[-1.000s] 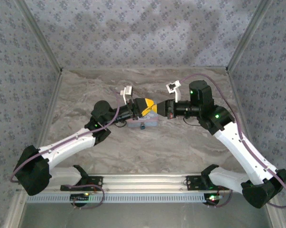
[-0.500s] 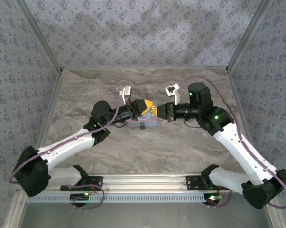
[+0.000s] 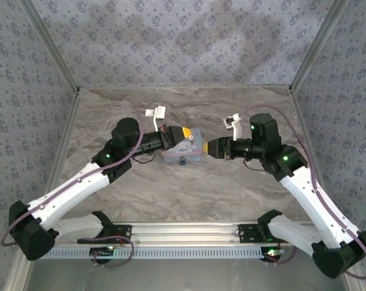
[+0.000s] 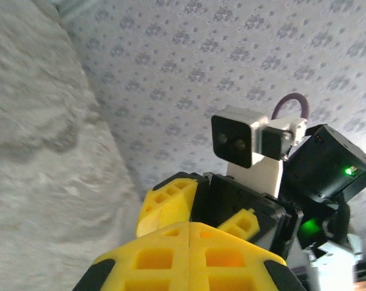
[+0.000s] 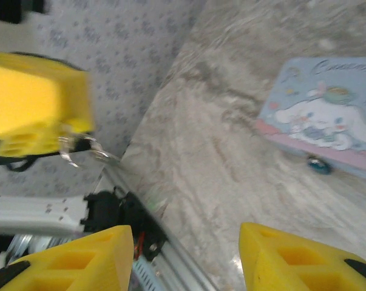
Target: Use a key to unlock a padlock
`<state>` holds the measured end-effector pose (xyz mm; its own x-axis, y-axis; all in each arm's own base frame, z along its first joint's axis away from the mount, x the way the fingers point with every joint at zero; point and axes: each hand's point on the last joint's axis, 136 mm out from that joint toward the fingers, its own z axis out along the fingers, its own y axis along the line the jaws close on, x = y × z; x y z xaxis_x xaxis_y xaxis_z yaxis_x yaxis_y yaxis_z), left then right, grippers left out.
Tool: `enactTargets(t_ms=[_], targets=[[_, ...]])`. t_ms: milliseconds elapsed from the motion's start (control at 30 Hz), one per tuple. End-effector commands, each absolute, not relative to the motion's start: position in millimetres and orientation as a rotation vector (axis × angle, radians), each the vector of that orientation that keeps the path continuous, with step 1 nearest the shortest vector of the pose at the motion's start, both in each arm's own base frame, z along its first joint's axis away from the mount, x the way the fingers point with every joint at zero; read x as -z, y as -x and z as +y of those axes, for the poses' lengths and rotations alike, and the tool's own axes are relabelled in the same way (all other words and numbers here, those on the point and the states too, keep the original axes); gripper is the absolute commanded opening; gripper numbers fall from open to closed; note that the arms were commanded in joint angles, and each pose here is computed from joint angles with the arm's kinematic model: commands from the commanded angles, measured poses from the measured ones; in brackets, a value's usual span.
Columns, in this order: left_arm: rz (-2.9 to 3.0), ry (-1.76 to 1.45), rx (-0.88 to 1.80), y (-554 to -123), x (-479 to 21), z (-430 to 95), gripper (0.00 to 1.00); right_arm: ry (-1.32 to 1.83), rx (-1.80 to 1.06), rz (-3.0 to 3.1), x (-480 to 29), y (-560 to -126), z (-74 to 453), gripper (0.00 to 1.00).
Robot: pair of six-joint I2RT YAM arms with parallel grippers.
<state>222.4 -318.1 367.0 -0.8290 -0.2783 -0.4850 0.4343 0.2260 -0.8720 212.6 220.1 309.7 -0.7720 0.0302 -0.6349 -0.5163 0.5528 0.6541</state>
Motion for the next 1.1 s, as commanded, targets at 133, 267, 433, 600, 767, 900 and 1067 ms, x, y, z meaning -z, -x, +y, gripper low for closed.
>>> enactTargets(t_ms=[133, 267, 433, 600, 767, 900, 1067], targets=[[2.147, -0.367, 1.166, -227.7, -337.5, -293.6, 0.00, 0.181, -0.946, 2.128, -290.3, -246.7, 182.4, 0.52], [2.159, -0.441, 1.062, -235.7, -334.8, -295.4, 0.00, 0.197, -0.902, 2.066, -285.9, -255.0, 180.4, 0.56], [2.130, -0.539, 0.947, -243.4, -342.7, -303.7, 0.00, 0.161, -1.108, 2.021, -303.3, -264.1, 192.5, 0.58], [2.036, -0.585, 1.045, -239.2, -367.0, -321.7, 0.00, 0.215, -1.308, 1.846, -335.9, -260.9, 210.7, 0.50], [1.966, -0.610, 1.132, -232.3, -382.2, -333.3, 0.00, 0.288, -1.411, 1.647, -375.0, -244.8, 214.9, 0.49], [1.903, -0.625, 1.252, -222.3, -396.2, -343.3, 0.00, 0.369, -1.461, 1.562, -392.8, -227.4, 221.2, 0.49], [1.834, -0.625, 1.359, -213.5, -414.2, -349.2, 0.00, 0.448, -1.518, 1.474, -407.9, -209.3, 225.5, 0.43]])
